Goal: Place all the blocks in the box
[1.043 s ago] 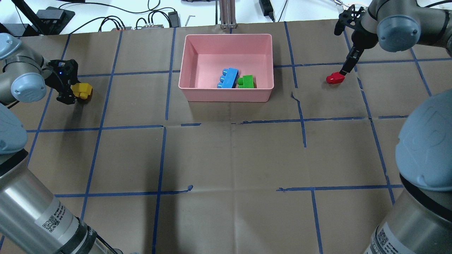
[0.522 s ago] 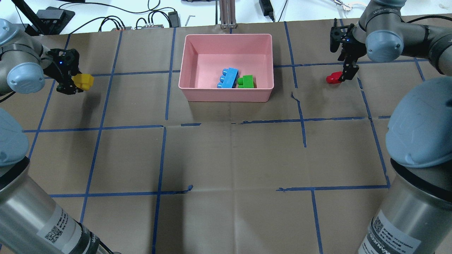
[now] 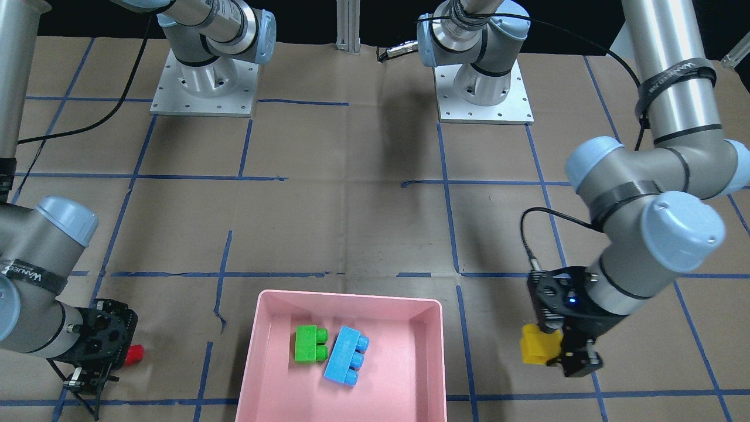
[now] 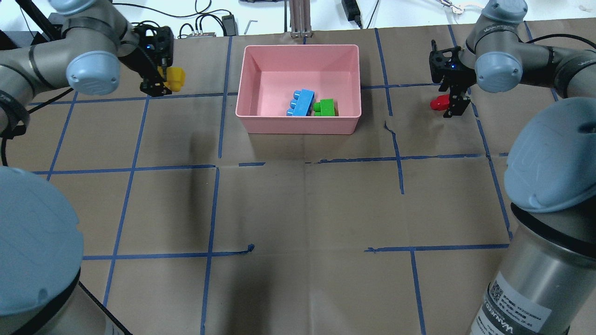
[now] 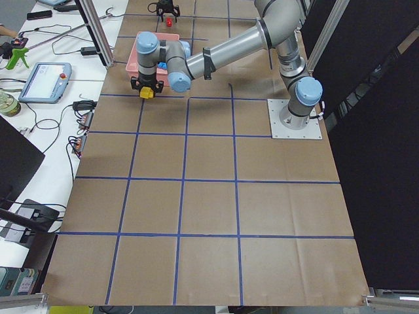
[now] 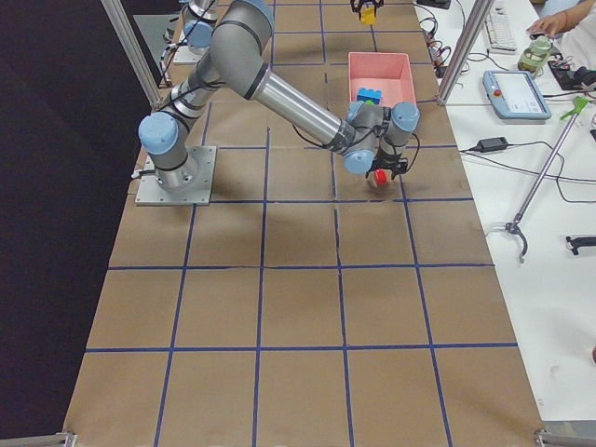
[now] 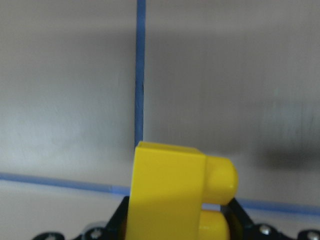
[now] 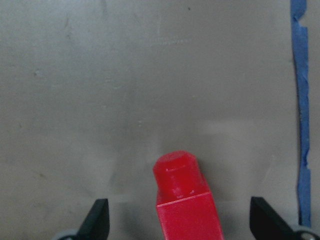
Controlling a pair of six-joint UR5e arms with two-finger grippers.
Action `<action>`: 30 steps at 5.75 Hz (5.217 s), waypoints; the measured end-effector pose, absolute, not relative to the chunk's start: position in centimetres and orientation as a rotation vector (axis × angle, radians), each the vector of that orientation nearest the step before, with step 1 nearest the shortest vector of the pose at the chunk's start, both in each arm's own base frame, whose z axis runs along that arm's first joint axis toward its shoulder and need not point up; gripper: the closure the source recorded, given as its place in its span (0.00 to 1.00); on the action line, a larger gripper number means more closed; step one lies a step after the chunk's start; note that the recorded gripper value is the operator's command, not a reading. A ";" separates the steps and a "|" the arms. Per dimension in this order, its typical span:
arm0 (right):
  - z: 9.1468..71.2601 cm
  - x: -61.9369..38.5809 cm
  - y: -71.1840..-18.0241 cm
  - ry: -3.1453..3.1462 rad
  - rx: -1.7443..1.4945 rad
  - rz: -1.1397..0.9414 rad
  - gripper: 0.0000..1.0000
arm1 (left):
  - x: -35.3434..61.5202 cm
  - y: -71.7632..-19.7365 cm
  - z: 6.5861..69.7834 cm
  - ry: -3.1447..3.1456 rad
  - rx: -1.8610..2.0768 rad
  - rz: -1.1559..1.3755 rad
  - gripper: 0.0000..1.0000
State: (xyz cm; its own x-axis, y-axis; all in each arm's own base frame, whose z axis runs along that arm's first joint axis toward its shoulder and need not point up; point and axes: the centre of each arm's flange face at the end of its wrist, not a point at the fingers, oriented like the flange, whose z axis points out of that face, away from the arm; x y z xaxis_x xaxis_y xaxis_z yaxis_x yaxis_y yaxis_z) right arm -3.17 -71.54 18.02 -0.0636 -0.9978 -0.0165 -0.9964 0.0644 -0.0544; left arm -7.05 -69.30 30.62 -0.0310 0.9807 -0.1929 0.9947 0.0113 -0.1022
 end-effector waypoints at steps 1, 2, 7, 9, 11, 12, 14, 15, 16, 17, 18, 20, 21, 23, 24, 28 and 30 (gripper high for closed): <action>18.1 -3.2 -71.5 2.255 -2.118 -0.044 0.48 | -13.7 -68.6 31.5 2.220 2.123 -0.356 1.00; 18.4 -3.1 -71.6 2.257 -2.125 -0.050 0.62 | -18.8 -68.5 31.9 2.228 2.125 -0.386 1.00; 23.1 -2.6 -73.7 2.393 -2.098 -0.154 0.70 | -26.3 -70.4 28.8 2.144 2.170 -0.456 0.48; 29.1 -0.5 -73.7 2.531 -1.984 -0.214 0.70 | -23.2 -67.8 32.5 2.306 2.058 -0.367 0.42; 33.0 6.1 -72.3 2.804 -1.522 -0.249 0.70 | -17.6 -62.2 36.9 2.594 1.750 -0.247 0.33; 33.8 9.6 -71.5 2.918 -1.220 -0.242 0.70 | -15.4 -59.3 39.3 2.741 1.526 -0.233 0.23; 34.4 16.8 -69.9 3.033 -0.715 -0.228 0.70 | -11.8 -55.2 44.4 2.964 1.081 -0.203 0.07; 34.8 21.3 -69.2 3.052 -0.514 -0.228 0.70 | -10.7 -53.9 46.1 3.030 0.858 -0.183 0.01; 34.9 25.5 -69.0 3.056 -0.354 -0.226 0.70 | -10.3 -52.7 47.6 3.077 0.626 -0.174 0.01; 34.3 29.2 -69.4 3.056 -0.221 -0.211 0.70 | -10.2 -51.5 48.3 3.105 0.464 -0.164 0.01; 33.3 31.3 -70.0 3.061 -0.137 -0.171 0.63 | -10.1 -50.4 48.3 3.124 0.387 -0.128 0.01; 30.2 32.4 -71.0 3.073 -0.097 -0.087 0.00 | -10.1 -49.2 48.8 3.137 0.352 -0.085 0.01; 29.7 32.3 -70.9 3.078 -0.077 -0.064 0.00 | -10.1 -48.7 49.1 3.137 0.334 -0.080 0.01; 33.0 30.5 -69.6 3.097 0.020 0.005 0.00 | -10.4 -48.9 49.1 3.141 0.302 -0.067 0.01; 35.6 28.5 -68.8 3.108 0.070 0.039 0.00 | -10.5 -49.0 49.0 3.145 0.286 -0.063 0.01; 44.1 17.7 -62.0 3.112 0.217 0.217 0.00 | -11.1 -48.9 48.7 3.154 0.253 -0.051 0.01; 46.2 15.1 -54.9 3.107 0.244 0.189 0.00 | -11.1 -48.7 49.0 3.151 0.256 -0.061 0.01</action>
State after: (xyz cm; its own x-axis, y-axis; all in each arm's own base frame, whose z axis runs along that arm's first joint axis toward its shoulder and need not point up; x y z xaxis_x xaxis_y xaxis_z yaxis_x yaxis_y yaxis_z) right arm 15.08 -54.88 46.19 -0.9876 0.1566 -0.0094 0.1543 0.9805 0.1216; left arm -11.13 -48.70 48.96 -0.9866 0.1620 0.0176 0.1612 0.9861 -0.0400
